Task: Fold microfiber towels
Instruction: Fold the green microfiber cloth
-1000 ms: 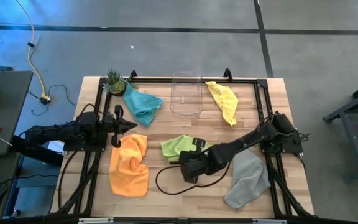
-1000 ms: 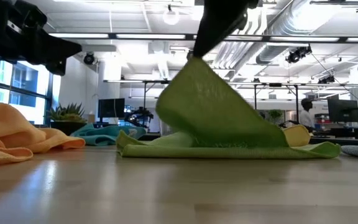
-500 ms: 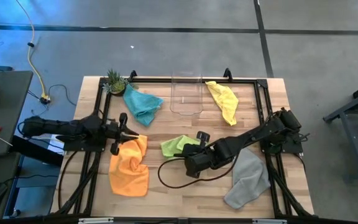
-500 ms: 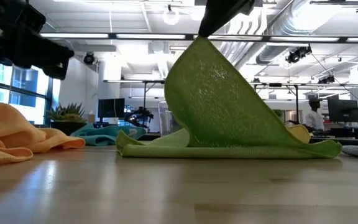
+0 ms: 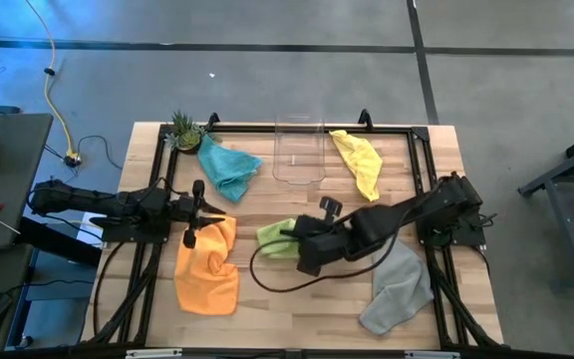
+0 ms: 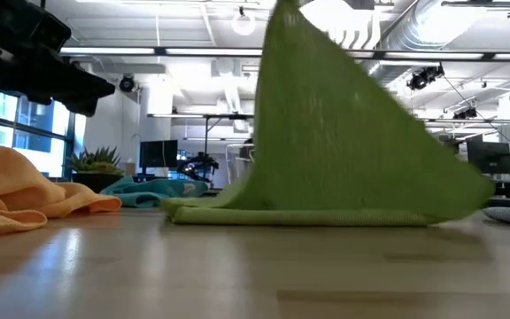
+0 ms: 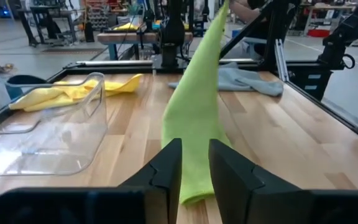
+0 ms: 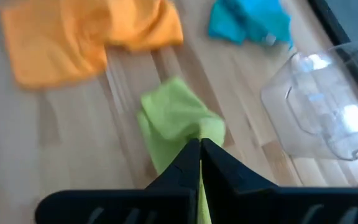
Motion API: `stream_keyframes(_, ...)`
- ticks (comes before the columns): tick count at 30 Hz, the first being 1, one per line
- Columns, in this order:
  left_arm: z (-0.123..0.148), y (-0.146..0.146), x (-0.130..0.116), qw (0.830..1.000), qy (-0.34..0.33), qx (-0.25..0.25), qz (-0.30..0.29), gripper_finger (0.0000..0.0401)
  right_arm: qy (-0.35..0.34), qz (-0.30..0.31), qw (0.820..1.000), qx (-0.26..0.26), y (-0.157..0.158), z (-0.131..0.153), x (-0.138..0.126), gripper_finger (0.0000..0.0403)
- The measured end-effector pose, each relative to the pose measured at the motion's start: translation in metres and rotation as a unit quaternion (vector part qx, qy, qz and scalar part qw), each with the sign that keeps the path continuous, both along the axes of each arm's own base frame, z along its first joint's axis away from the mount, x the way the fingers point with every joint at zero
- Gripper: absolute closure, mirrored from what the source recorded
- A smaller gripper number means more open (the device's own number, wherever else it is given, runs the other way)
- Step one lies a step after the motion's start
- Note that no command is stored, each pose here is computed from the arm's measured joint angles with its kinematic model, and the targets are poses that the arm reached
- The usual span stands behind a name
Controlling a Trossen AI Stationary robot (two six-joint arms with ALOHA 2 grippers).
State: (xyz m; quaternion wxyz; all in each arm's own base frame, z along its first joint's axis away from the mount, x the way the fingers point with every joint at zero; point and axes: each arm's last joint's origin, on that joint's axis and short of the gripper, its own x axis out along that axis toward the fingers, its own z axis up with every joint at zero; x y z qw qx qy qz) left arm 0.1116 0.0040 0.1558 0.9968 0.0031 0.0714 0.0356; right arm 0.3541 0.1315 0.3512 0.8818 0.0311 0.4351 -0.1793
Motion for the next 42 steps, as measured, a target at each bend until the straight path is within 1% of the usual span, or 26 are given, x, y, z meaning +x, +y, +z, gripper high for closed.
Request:
stream_keyframes(4,0.0,0.0,0.0,1.0,-0.001,-0.006,0.001,0.0345,-0.027,-0.038,0.999,0.025,-0.005,0.03,-0.008,0.0403)
stream_keyframes(6,0.0,0.0,0.0,1.0,-0.001,-0.008,0.001,0.035,-0.019,-0.065,0.997,0.026,-0.01,0.032,-0.012,0.0403)
stream_keyframes(8,0.0,0.0,0.0,1.0,-0.001,-0.009,0.001,0.0354,0.006,-0.106,0.994,0.021,-0.018,0.027,-0.016,0.0403)
stream_keyframes(11,0.0,0.0,0.0,1.0,-0.001,-0.009,0.0,0.036,0.051,-0.172,0.984,0.008,-0.034,0.006,-0.018,0.0403)
stream_keyframes(14,0.0,0.0,0.0,1.0,-0.002,-0.009,0.0,0.0366,0.098,-0.211,0.973,0.003,-0.046,-0.021,-0.017,0.0403)
stream_keyframes(19,0.0,0.0,0.0,1.0,-0.002,-0.013,0.0,0.0372,0.175,-0.234,0.956,-0.005,-0.062,-0.068,-0.019,0.0403)
stream_keyframes(24,0.0,0.0,0.0,1.0,-0.001,-0.014,0.0,0.0376,0.227,-0.249,0.941,-0.015,-0.077,-0.097,-0.025,0.04)
stream_keyframes(26,0.0,0.0,0.0,1.0,-0.001,-0.015,0.0,0.0376,0.248,-0.248,0.936,-0.016,-0.083,-0.104,-0.028,0.0387)
stream_keyframes(29,0.0,0.0,0.0,1.0,-0.001,-0.022,0.001,0.0375,0.258,-0.256,0.931,-0.018,-0.091,-0.106,-0.029,0.0344)
stream_keyframes(32,0.0,0.0,0.0,1.0,-0.002,-0.026,0.002,0.0376,0.273,-0.254,0.927,-0.032,-0.096,-0.092,-0.03,0.0291)
stream_keyframes(33,0.0,0.0,0.0,1.0,-0.001,-0.027,0.002,0.0376,0.273,-0.253,0.927,-0.038,-0.096,-0.084,-0.03,0.0274)
stream_keyframes(34,0.0,0.0,0.0,1.0,-0.002,-0.028,0.0,0.0376,0.27,-0.243,0.931,-0.039,-0.095,-0.078,-0.029,0.0259)
stream_keyframes(36,0.0,-0.001,0.0,1.0,0.001,-0.03,-0.009,0.0377,0.252,-0.189,0.949,-0.029,-0.088,-0.064,-0.03,0.0243)
stream_keyframes(37,-0.001,-0.001,0.001,0.999,0.004,-0.032,-0.014,0.0379,0.236,-0.155,0.959,-0.026,-0.082,-0.058,-0.03,0.0241)
stream_keyframes(39,-0.003,-0.003,0.002,0.999,0.013,-0.036,-0.026,0.0384,0.188,-0.105,0.976,-0.019,-0.07,-0.053,-0.034,0.0255)
stream_keyframes(41,-0.004,-0.006,0.004,0.998,0.018,-0.039,-0.035,0.0392,0.153,-0.071,0.986,-0.007,-0.06,-0.06,-0.039,0.0288)
stream_keyframes(42,-0.004,-0.007,0.006,0.998,0.023,-0.039,-0.038,0.0396,0.137,-0.058,0.989,-0.002,-0.056,-0.067,-0.043,0.0312)
